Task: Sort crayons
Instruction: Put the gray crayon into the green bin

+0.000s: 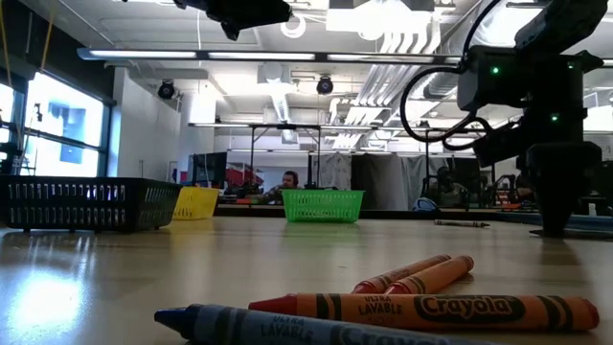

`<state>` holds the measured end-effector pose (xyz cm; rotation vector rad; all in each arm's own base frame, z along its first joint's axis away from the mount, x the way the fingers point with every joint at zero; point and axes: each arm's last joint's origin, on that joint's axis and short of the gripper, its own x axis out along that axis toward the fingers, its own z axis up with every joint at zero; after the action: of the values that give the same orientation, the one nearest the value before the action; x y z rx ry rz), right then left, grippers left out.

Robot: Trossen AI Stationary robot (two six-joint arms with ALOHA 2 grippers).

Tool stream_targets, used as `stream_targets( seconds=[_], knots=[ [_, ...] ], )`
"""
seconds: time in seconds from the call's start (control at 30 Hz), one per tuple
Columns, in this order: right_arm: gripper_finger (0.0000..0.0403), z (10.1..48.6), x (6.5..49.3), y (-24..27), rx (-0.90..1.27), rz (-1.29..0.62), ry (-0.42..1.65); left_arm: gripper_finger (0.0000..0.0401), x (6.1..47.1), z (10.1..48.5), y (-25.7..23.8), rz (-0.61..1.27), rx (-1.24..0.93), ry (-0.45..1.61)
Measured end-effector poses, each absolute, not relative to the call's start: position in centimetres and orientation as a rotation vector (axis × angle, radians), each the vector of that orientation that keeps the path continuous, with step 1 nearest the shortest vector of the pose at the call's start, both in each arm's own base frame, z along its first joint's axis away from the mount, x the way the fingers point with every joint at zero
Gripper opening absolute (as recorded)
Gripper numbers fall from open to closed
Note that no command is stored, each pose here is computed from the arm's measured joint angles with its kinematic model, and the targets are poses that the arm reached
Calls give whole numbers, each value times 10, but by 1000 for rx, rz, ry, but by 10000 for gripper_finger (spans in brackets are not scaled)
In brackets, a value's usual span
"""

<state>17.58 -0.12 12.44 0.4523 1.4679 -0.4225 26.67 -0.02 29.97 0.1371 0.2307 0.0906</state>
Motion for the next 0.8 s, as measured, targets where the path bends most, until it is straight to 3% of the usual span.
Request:
stream_targets(
  seconds=[0.3, 0.7, 0.8],
  knots=[
    [5, 136, 186, -2, 452, -448, 1423, 74, 266, 296, 0, 93, 115, 272],
    [1, 176, 220, -4, 392, -345, 1072, 74, 259, 278, 1, 137, 47, 461],
    [1, 191, 237, -5, 328, -325, 900, 74, 258, 277, 1, 158, 46, 478]
  ],
)
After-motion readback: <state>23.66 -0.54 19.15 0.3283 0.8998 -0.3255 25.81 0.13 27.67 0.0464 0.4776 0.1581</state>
